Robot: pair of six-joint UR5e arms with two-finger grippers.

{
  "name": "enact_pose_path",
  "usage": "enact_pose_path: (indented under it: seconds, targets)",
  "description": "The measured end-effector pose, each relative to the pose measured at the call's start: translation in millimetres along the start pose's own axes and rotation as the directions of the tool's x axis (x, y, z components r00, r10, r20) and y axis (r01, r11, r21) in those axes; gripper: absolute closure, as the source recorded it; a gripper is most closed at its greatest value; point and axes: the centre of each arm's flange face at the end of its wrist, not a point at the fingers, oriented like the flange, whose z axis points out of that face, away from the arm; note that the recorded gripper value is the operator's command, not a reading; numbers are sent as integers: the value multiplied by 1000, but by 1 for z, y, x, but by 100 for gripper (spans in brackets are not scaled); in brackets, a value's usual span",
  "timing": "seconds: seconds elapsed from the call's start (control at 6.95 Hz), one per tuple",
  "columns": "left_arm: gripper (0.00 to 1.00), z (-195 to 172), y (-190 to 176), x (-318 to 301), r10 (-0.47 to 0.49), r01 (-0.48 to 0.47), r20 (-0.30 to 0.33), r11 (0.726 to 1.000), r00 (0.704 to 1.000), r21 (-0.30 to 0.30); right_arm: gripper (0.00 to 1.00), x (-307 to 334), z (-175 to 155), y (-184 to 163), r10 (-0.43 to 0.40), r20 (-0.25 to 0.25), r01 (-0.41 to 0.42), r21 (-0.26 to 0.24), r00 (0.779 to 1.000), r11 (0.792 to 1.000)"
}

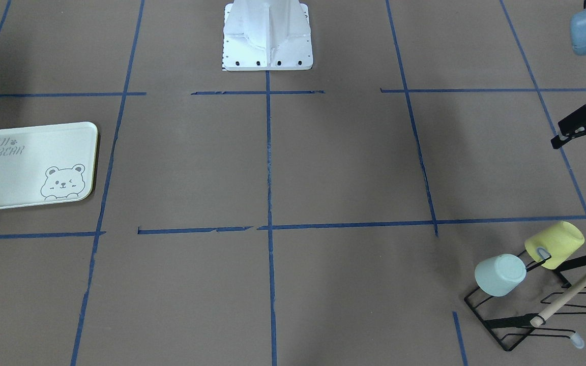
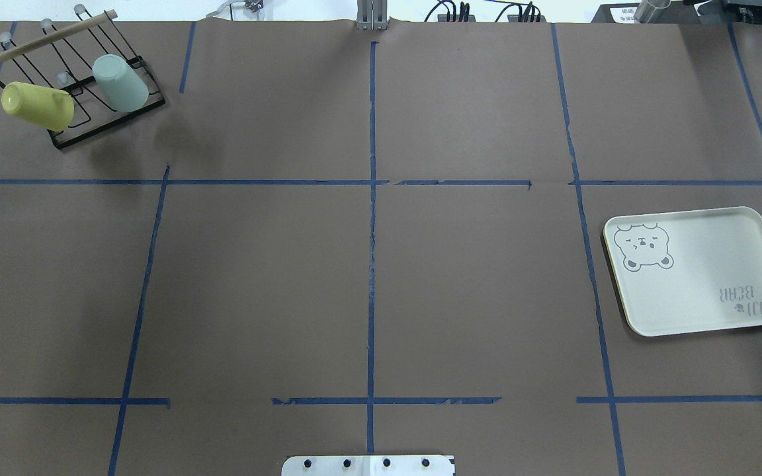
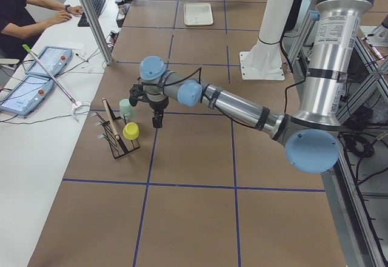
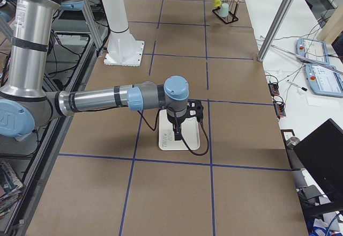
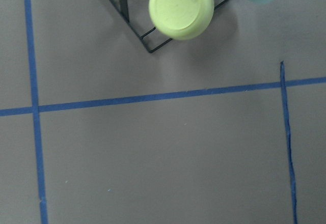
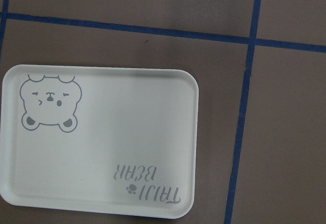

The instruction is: Left arm grabs green cup and hands to right arm on tray

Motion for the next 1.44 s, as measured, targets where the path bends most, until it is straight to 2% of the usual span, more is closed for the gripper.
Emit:
enact_pose_path:
  seconds: [0.29,0.58,0.86,1.15,1.44]
  targets:
    - [0,14,-55,63,-62,60,49,997,997,41,0,1,1,0,2,0,-2,-3,1000,1000]
    - [0,35,-102,107,-100,88,136,992,986,92,0,1,3,0,3,0,-3,-6,1000,1000]
    - [0,61,-143,138,-146,124,208,986,967,115,0,1,5,0,1,-1,-1,-12,1000,1000]
    - [0,78,-167,150,-167,144,241,984,956,109,0,0,7,0,1,-1,-1,-16,1000,1000]
    - [0,92,-177,154,-143,125,257,988,956,86,0,0,8,0,0,0,0,-18,1000,1000]
